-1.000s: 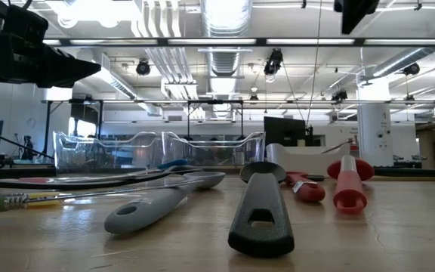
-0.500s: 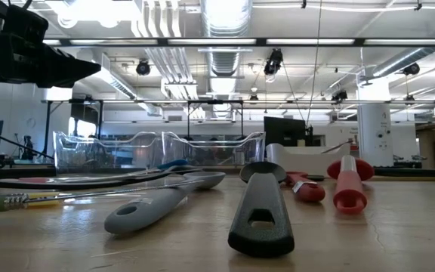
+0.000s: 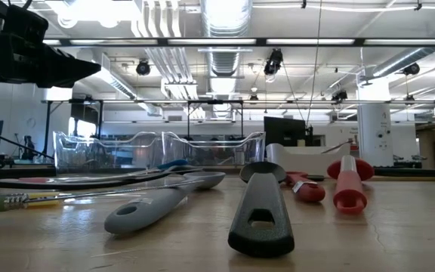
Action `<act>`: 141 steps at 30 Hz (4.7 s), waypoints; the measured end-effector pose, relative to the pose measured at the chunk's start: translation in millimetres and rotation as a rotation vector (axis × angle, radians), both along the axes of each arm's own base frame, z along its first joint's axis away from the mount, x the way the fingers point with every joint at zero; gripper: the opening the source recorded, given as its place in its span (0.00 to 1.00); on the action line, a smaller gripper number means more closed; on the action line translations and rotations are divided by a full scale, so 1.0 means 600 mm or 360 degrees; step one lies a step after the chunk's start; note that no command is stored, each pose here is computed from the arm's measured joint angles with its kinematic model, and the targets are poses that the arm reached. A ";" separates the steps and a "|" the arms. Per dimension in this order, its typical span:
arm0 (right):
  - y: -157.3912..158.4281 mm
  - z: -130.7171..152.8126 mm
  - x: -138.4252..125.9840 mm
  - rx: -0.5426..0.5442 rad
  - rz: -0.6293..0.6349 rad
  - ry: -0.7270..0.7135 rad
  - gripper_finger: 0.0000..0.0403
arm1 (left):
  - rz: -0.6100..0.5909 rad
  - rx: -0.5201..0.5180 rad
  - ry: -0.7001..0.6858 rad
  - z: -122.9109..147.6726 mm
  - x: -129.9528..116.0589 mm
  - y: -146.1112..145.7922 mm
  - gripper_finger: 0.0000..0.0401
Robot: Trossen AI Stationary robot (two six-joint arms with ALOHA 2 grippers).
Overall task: Pick & Place Kitchen Items
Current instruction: Put the orange spatula into the right transparent bin
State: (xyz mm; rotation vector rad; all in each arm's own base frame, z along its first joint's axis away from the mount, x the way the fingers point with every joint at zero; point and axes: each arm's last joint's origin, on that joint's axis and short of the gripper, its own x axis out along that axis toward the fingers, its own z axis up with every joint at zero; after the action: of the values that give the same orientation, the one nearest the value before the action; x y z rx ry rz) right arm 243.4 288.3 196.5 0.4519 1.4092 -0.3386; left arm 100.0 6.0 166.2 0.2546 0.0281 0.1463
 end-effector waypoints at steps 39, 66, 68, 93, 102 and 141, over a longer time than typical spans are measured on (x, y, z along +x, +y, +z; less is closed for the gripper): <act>-0.017 -0.098 0.067 0.0016 0.0007 0.0104 0.41 | -0.0001 0.0000 0.0003 0.000 0.000 0.000 0.06; -0.020 -0.067 0.068 0.0101 -0.0085 0.0032 0.03 | 0.0000 0.0000 0.0003 0.000 0.000 0.000 0.06; -0.022 -0.059 0.067 0.0113 -0.0146 0.0008 0.05 | -0.0001 0.0000 0.0004 0.000 0.000 0.000 0.06; -0.030 -0.076 0.058 0.0148 -0.0491 0.0065 0.59 | 0.0000 0.0000 0.0004 0.000 0.000 0.000 0.06; -0.031 -0.097 0.054 0.0146 -0.0477 0.0084 0.47 | 0.0000 0.0000 0.0004 0.000 0.000 0.000 0.06; -0.053 -0.061 0.047 0.0044 -0.0329 -0.0056 0.02 | -0.0001 0.0000 0.0003 0.000 0.000 0.000 0.06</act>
State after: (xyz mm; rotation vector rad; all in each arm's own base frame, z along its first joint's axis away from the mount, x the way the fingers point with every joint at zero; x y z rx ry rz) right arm 271.6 256.7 160.0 0.6256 1.3372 -0.4770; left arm 100.2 5.9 166.1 0.2547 0.0300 0.1458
